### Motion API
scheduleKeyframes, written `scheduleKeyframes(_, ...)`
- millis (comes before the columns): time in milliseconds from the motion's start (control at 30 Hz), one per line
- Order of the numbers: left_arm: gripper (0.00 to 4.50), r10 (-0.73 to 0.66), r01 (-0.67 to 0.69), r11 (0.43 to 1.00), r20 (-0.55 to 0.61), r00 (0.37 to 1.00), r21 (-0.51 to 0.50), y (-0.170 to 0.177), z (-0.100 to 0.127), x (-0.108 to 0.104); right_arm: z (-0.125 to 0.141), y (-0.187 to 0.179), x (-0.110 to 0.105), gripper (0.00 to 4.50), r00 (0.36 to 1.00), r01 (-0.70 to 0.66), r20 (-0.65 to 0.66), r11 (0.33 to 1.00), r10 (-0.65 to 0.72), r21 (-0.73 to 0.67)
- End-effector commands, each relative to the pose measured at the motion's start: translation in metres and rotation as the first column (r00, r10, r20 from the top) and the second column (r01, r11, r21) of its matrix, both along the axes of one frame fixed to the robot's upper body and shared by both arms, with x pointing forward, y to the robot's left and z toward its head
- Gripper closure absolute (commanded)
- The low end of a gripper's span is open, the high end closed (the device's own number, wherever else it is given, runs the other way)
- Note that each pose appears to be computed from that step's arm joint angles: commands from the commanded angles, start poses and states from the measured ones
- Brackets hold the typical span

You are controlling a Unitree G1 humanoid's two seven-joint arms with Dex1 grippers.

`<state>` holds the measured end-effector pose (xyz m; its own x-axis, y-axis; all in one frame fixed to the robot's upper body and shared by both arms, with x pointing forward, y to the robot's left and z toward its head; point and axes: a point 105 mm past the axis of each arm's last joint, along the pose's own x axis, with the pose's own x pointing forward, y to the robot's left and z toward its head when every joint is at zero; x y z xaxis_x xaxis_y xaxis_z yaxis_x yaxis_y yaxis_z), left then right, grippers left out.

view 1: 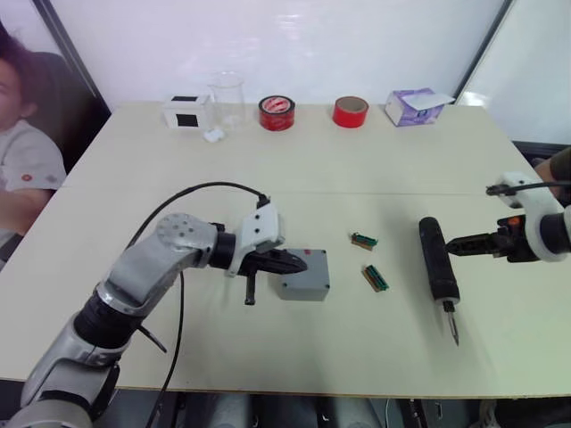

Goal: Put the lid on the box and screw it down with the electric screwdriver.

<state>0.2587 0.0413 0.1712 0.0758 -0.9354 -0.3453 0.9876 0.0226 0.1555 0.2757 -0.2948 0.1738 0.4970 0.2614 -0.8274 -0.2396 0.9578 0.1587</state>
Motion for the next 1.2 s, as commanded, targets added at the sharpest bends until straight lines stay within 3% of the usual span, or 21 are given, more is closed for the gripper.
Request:
scheduleKeyframes(33, 4.50, -0.026, 0.027, 0.998, 0.027, 0.999, -0.050, -0.005, 0.013, -0.014, -0.009, 0.005, -0.006, 0.06, 0.998, -0.015, -0.067, 0.999, 0.017, 0.043)
scheduleKeyframes(333, 4.50, 0.011, -0.010, 0.998, 0.006, 1.000, -0.060, -0.013, 0.007, -0.028, -0.036, -0.002, -0.001, 0.06, 0.988, 0.028, -0.152, 0.995, -0.042, -0.097)
scheduleKeyframes(667, 4.50, 0.140, -0.142, 0.985, -0.029, 0.990, -0.093, -0.010, 0.002, -0.022, -0.062, 0.023, 0.011, 0.06, 0.970, 0.013, -0.241, 0.999, -0.022, -0.042)
scheduleKeyframes(767, 4.50, 0.156, -0.159, 0.982, -0.034, 0.987, -0.099, -0.008, 0.003, -0.022, -0.068, 0.024, 0.009, 0.69, 0.963, 0.007, -0.268, 0.998, -0.022, -0.059)
scheduleKeyframes(967, 4.50, 0.184, -0.186, 0.976, -0.032, 0.982, -0.111, -0.005, 0.007, -0.018, -0.076, 0.028, 0.008, 2.60, 0.953, 0.024, -0.301, 0.999, -0.034, -0.037)
scheduleKeyframes(1067, 4.50, 0.189, -0.192, 0.975, -0.030, 0.981, -0.109, -0.002, 0.009, -0.016, -0.075, 0.028, 0.015, 2.66, 0.960, 0.045, -0.276, 0.998, -0.055, -0.043)
scheduleKeyframes(1167, 4.50, 0.219, -0.220, 0.972, -0.023, 0.975, -0.087, 0.009, 0.008, -0.007, -0.045, 0.026, 0.041, 2.67, 0.986, 0.097, -0.130, 0.995, -0.100, -0.029)
scheduleKeyframes(1200, 4.50, 0.230, -0.231, 0.969, -0.025, 0.973, -0.082, 0.013, 0.008, -0.003, -0.026, 0.032, 0.053, 2.67, 0.999, 0.035, -0.017, 0.999, -0.036, -0.019)
